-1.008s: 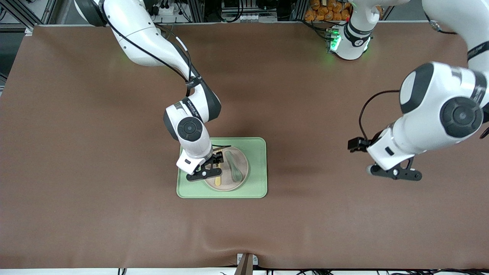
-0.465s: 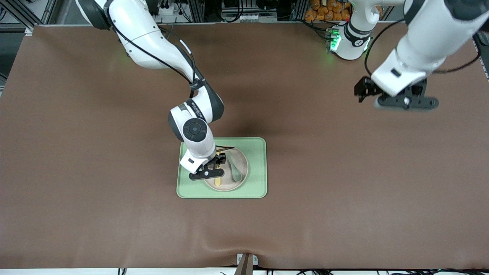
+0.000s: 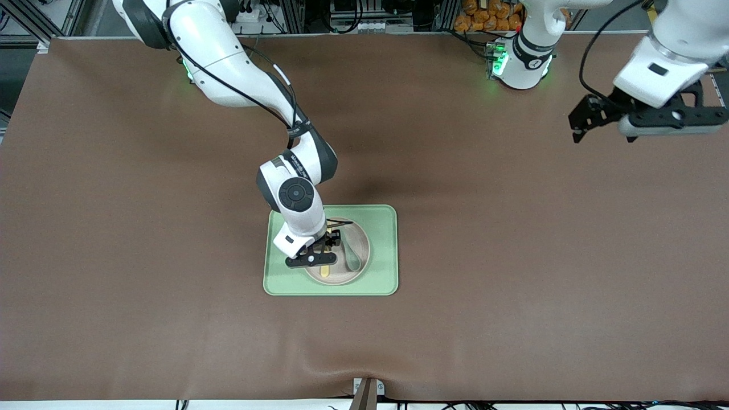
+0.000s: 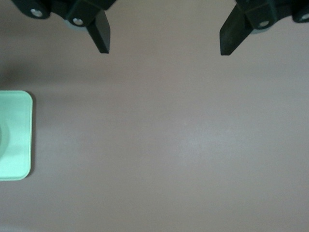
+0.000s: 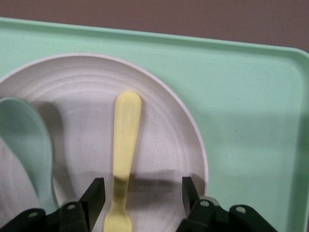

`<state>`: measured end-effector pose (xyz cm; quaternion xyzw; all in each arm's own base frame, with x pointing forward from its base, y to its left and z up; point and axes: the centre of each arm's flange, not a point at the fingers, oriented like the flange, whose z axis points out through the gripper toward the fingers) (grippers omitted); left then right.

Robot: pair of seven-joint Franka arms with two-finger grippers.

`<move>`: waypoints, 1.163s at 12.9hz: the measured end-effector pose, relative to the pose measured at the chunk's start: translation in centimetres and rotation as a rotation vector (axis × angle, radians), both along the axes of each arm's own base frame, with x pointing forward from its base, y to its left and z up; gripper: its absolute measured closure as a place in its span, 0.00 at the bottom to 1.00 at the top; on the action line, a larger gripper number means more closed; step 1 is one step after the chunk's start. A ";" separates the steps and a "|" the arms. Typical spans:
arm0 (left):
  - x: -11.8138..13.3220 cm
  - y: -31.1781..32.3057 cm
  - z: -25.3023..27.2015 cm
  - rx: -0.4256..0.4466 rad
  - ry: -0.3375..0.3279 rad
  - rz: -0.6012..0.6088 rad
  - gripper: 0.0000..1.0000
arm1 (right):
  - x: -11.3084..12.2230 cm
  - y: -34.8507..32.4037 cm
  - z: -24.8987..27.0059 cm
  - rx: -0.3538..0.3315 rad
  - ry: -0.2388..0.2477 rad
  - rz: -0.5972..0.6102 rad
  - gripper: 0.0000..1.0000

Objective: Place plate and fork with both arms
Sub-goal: 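Lower the right gripper over the yellow fork while the left gripper retreats, then grasp the yellow fork handle with the right gripper and lift it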

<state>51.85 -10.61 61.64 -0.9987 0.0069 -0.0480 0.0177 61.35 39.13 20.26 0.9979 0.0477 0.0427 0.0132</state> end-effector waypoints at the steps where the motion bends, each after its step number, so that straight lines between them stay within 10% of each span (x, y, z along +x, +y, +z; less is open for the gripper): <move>1: 0.7 -0.1 -0.8 -0.019 0.014 0.004 0.00 | -0.1 0.2 0.0 0.001 -0.001 0.002 0.26; 15: 3.1 3.7 1.4 -0.070 -0.047 0.066 0.00 | -0.8 0.9 -1.4 -0.011 0.014 0.010 0.27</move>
